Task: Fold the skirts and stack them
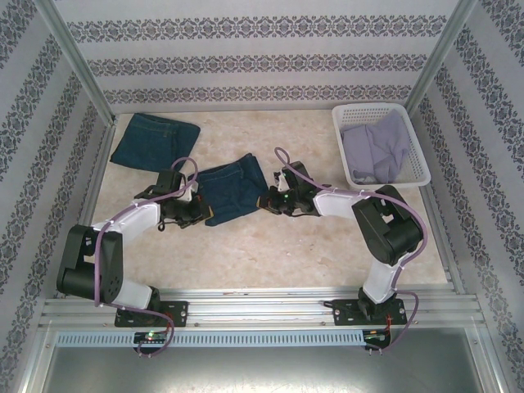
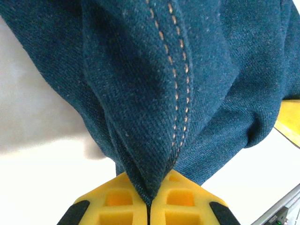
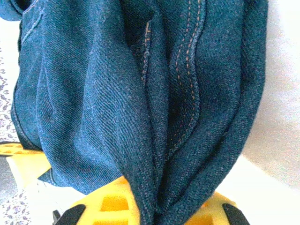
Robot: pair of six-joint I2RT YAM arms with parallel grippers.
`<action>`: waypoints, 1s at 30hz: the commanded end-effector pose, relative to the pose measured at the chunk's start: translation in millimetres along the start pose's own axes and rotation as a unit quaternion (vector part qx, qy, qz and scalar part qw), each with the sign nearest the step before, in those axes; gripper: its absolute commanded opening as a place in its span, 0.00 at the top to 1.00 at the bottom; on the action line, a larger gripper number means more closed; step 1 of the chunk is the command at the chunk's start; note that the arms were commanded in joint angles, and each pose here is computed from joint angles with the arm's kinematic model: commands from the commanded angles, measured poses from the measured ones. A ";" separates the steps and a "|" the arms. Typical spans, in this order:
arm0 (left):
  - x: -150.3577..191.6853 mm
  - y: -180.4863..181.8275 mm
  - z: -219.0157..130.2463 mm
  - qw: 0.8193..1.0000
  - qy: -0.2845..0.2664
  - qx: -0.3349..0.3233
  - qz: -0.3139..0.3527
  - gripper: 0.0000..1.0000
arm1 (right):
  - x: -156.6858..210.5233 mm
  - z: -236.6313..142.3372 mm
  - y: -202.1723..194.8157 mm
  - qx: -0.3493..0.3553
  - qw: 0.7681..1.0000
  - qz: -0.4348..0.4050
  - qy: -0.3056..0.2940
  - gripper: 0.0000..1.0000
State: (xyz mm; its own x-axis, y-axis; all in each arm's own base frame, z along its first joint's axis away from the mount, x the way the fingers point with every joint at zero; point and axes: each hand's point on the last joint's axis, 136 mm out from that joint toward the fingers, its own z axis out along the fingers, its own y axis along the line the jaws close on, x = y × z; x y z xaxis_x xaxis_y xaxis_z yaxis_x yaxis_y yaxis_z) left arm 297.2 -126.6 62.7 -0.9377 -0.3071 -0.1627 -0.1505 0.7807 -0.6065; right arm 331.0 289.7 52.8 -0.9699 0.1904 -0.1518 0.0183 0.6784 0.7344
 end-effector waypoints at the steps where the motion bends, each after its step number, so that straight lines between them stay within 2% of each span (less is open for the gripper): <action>1: 15.7 64.6 -10.5 0.992 0.008 -0.113 -0.055 1.00 | -37.6 -38.9 -110.8 0.194 0.971 0.098 -0.097 1.00; 5: 14.8 51.6 -3.6 0.996 0.016 -0.073 -0.056 1.00 | -34.4 -38.1 -101.7 0.173 0.975 0.099 -0.100 0.99; 8: 14.8 40.4 1.8 0.997 0.023 -0.043 -0.053 1.00 | -35.7 -48.8 -85.9 0.188 0.973 0.060 -0.118 0.82; 10: 14.7 32.4 5.8 0.998 0.026 -0.027 -0.049 1.00 | -36.7 -58.8 -61.6 0.200 0.970 0.002 -0.141 0.69; 12: 16.1 28.1 10.0 0.998 0.033 -0.021 -0.044 1.00 | -34.1 -64.3 -30.6 0.203 0.966 -0.062 -0.149 0.63; 16: 18.3 28.8 16.7 0.998 0.044 -0.021 -0.049 1.00 | -10.7 -53.3 16.0 0.208 0.951 -0.190 -0.125 0.46; 18: 18.4 29.2 18.1 0.997 0.045 -0.020 -0.051 1.00 | 4.5 -36.6 27.4 0.197 0.946 -0.241 -0.089 0.36; 21: 17.4 29.2 18.5 0.997 0.046 -0.022 -0.050 1.00 | 21.7 -13.4 40.1 0.193 0.934 -0.297 -0.045 0.32; 22: 17.6 29.5 18.0 0.997 0.047 -0.024 -0.048 1.00 | 24.2 -7.7 45.5 0.198 0.927 -0.317 -0.040 0.27; 24: 17.7 30.2 17.2 0.997 0.048 -0.028 -0.046 1.00 | 24.8 -0.7 52.4 0.222 0.910 -0.349 -0.038 0.03; 28: 17.8 31.9 17.2 0.997 0.047 -0.033 -0.046 1.00 | 15.8 5.8 49.5 0.310 0.864 -0.395 -0.049 0.02; 30: 17.6 32.2 17.3 0.997 0.047 -0.033 -0.046 1.00 | 13.0 10.8 41.8 0.334 0.855 -0.395 -0.046 0.02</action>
State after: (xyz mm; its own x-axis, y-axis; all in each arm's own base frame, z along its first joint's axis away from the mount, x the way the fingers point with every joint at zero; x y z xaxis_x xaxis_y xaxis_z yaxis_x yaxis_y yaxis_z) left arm 289.7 -121.1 36.2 -0.9415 -0.3295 -0.0704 -0.2219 0.7634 -0.6066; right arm 314.4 350.6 81.1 -0.7449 -0.3905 -0.5410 -0.4814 0.8760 0.0306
